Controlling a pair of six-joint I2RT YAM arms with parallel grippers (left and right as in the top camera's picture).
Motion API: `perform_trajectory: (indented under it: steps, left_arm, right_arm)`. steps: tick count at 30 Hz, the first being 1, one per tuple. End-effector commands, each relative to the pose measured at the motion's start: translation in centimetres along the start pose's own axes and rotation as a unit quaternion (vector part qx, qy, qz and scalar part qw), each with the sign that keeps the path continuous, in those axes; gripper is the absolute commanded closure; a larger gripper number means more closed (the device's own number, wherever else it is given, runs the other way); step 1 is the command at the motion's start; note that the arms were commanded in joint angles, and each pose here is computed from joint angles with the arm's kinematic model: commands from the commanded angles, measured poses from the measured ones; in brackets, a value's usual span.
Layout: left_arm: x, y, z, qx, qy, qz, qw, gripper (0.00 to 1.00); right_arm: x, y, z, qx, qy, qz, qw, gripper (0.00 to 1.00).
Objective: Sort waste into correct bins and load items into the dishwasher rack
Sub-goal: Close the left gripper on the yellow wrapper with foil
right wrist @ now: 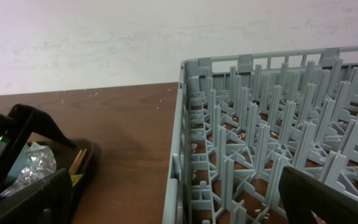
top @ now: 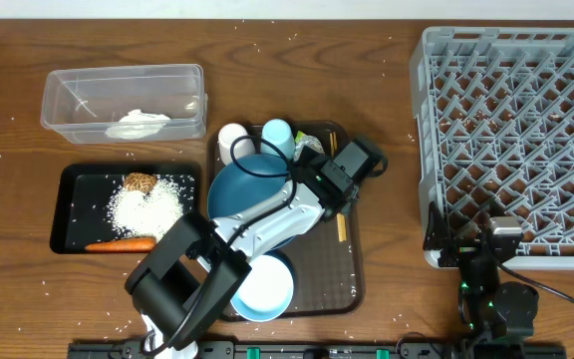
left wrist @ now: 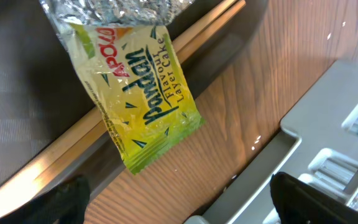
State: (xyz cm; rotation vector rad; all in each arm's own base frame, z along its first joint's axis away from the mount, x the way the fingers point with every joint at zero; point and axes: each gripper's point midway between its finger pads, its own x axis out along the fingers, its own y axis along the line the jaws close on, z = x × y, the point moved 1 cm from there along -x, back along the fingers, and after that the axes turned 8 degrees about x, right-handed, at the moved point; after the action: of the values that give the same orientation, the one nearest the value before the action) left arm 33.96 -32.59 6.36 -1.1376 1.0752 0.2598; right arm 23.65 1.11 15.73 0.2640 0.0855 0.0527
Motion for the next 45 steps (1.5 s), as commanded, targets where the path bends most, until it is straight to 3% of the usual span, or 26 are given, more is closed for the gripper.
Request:
perform_trajectory:
  steps: [1, 11, 18, 28, 45]
  left_arm:
    - [0.9, 1.0, 0.6, -0.009, -0.019, 0.013, 1.000, 0.14]
    - [1.7, 1.6, 0.7, -0.009, -0.022, 0.021, 0.999, 0.16]
    - [1.7, 1.6, 1.0, -0.010, -0.028, 0.020, 0.999, 0.32]
    - [1.9, 1.7, 1.0, -0.010, -0.029, 0.023, 0.999, 0.41]
    - [2.6, 2.5, 1.0, -0.008, -0.031, 0.034, 0.999, 0.41]
  right_arm:
    - [0.0, 0.1, -0.2, -0.003, 0.003, 0.003, 1.000, 0.01]
    - [0.0, 0.1, -0.2, -0.003, 0.003, 0.003, 1.000, 0.01]
    - [0.0, 0.1, -0.2, -0.003, 0.003, 0.003, 1.000, 0.01]
    - [0.0, 0.1, -0.2, -0.003, 0.003, 0.003, 1.000, 0.01]
    - [0.0, 0.1, -0.2, -0.003, 0.003, 0.003, 1.000, 0.01]
